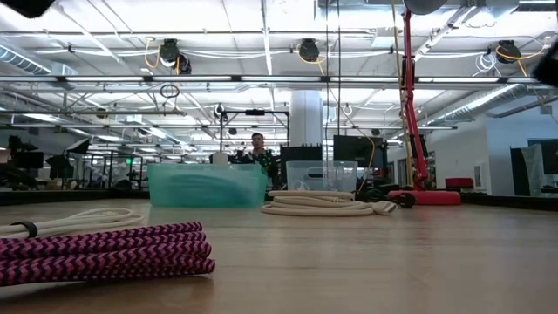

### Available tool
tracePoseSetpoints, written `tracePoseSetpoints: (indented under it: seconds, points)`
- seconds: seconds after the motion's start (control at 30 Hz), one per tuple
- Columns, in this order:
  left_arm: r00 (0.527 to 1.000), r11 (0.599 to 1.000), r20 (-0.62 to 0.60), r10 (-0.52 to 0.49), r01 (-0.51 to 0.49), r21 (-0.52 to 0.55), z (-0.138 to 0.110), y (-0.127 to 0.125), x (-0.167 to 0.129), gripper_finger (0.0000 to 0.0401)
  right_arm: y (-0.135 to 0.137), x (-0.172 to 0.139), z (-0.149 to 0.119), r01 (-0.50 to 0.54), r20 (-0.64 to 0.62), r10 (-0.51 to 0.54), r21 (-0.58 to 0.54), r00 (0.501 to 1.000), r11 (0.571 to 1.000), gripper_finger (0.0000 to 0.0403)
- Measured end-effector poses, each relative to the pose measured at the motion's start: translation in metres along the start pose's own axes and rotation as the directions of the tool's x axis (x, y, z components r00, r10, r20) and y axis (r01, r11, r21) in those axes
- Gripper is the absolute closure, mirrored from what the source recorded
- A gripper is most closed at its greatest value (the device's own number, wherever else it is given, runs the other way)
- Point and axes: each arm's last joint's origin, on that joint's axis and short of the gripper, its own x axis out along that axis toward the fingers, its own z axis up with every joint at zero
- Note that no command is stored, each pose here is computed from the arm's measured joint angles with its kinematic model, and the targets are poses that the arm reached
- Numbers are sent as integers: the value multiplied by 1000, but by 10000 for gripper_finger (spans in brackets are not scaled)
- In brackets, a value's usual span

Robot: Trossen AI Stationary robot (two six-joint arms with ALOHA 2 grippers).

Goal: Pick and place items into bin
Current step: Put the white HDMI cable into the green bin

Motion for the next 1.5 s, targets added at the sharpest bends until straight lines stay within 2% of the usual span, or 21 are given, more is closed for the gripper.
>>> tracePoseSetpoints:
  seconds: [0.07, 0.33, 0.5, 0.57, 0.7, 0.8, 0.9, 1.13, 1.33, 1.4, 1.5]
  points:
    - [1000, 1000, -7, 2, -2, -1, -3, 0, 0, 320, -4, 4, 8, -38, 19, 38, -31, 999, 999, 403]
    - [1000, 1000, 22, 6, -6, -15, -3, -3, -2, 320, -7, 8, 33, -65, 120, 94, -229, 988, 971, 403]
    - [999, 999, 33, 8, -6, -33, -3, -4, -3, 320, -6, 9, 34, -108, 80, 134, -269, 988, 957, 403]
    - [999, 999, 39, 8, -7, -35, -3, -5, -4, 320, -8, 8, 28, -99, 31, 111, -269, 993, 958, 403]
    - [999, 999, 53, 9, -7, -42, -4, -8, -6, 320, -22, 7, 13, 31, -105, -47, -149, 993, 988, 396]
    - [998, 999, 63, 13, -10, -44, -5, -9, -7, 320, -38, 4, 4, 189, -208, -195, -48, 959, 981, 384]
    - [997, 999, 68, 18, -15, -52, -5, -9, -8, 320, -51, -1, 0, 326, -301, -303, 29, 904, 945, 365]
    - [997, 999, 71, 17, -13, -52, -5, -9, -8, 320, -68, -24, -1, 518, -407, -457, 49, 791, 854, 300]
    - [997, 999, 74, 15, -11, -52, -5, -10, -7, 320, -77, -47, -6, 679, -519, -548, 87, 656, 729, 251]
    - [997, 999, 75, 14, -11, -47, -8, -9, -5, 320, -77, -51, -9, 706, -523, -571, 86, 633, 703, 241]
    - [998, 999, 65, 20, -16, -50, -12, -7, -3, 320, -76, -52, -12, 710, -522, -576, 84, 629, 699, 228]
